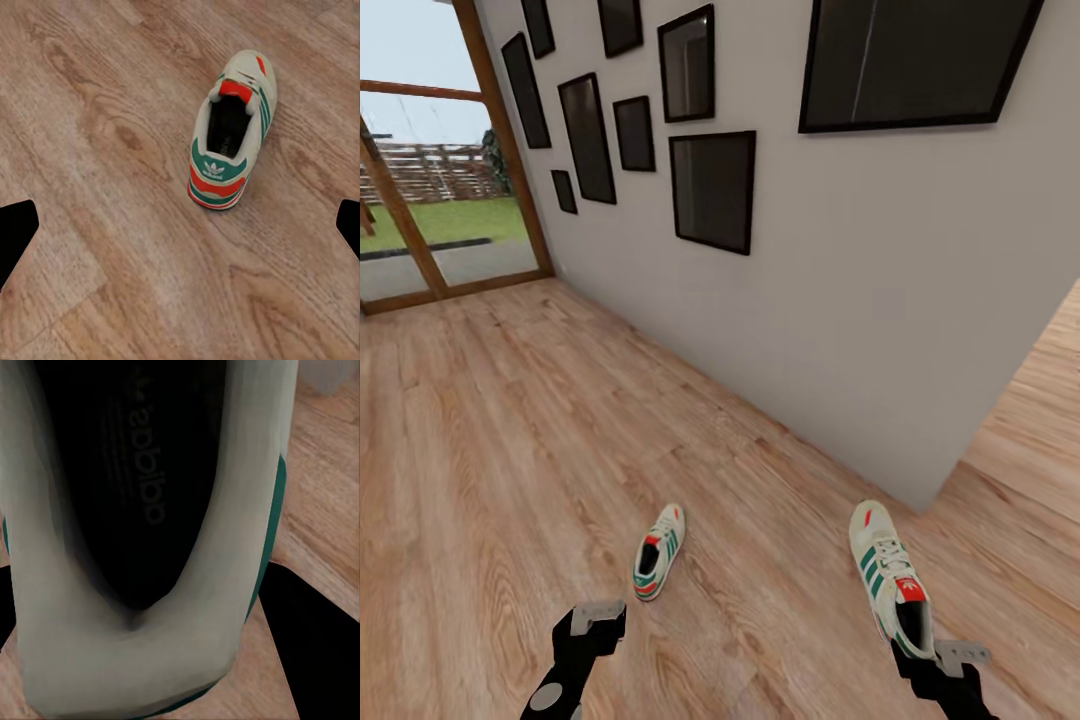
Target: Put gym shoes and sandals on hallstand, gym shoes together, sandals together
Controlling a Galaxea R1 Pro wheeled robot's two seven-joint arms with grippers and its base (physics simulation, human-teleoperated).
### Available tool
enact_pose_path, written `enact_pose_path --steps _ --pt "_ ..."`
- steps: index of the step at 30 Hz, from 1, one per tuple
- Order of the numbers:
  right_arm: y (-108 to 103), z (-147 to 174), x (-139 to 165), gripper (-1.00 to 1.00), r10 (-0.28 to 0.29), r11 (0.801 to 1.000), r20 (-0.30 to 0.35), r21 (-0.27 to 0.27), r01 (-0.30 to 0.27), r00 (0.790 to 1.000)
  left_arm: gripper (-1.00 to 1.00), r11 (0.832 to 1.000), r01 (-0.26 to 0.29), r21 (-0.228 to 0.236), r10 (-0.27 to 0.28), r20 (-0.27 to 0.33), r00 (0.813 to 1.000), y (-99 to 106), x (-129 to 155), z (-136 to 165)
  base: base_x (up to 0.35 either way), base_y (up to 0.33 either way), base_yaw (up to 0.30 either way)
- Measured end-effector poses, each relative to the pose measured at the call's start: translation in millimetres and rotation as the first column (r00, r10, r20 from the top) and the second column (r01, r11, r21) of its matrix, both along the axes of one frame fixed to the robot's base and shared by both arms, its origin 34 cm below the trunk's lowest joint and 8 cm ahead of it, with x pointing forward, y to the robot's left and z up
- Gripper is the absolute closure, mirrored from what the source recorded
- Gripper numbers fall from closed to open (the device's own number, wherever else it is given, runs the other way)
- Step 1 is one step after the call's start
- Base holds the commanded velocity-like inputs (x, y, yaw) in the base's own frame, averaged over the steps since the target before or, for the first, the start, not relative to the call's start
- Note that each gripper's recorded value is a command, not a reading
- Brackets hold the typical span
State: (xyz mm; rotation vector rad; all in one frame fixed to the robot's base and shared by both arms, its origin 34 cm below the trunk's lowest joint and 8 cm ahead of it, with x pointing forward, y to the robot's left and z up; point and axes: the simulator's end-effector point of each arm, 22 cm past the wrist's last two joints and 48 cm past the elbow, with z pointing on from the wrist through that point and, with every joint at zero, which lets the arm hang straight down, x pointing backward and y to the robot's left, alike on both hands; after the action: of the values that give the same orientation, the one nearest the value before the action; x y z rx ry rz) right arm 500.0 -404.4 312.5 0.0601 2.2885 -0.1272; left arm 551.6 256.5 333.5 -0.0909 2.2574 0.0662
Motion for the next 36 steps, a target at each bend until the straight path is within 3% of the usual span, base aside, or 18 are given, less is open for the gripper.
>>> enact_pose_path --steps 7,16,36 --pt "0.9 2.0 1.5 1.0 0.004 1.0 0.005 0.002 -0.004 1.0 -1.0 1.0 0.0 0.0 0.0 0.005 1.0 -0.1 1.4 2.4 0.26 0.0 -0.18" --pt "1.4 5.1 4.0 1.0 0.006 1.0 0.013 0.003 -0.006 1.0 -1.0 1.0 -0.001 0.0 0.001 0.013 1.0 0.2 3.0 5.6 0.056 0.0 -0.185" --pt "8.8 3.5 3.8 1.0 0.017 1.0 0.01 0.009 -0.017 1.0 -1.0 1.0 0.001 0.004 -0.001 0.021 1.0 1.1 4.0 8.4 0.1 0.012 -0.009"
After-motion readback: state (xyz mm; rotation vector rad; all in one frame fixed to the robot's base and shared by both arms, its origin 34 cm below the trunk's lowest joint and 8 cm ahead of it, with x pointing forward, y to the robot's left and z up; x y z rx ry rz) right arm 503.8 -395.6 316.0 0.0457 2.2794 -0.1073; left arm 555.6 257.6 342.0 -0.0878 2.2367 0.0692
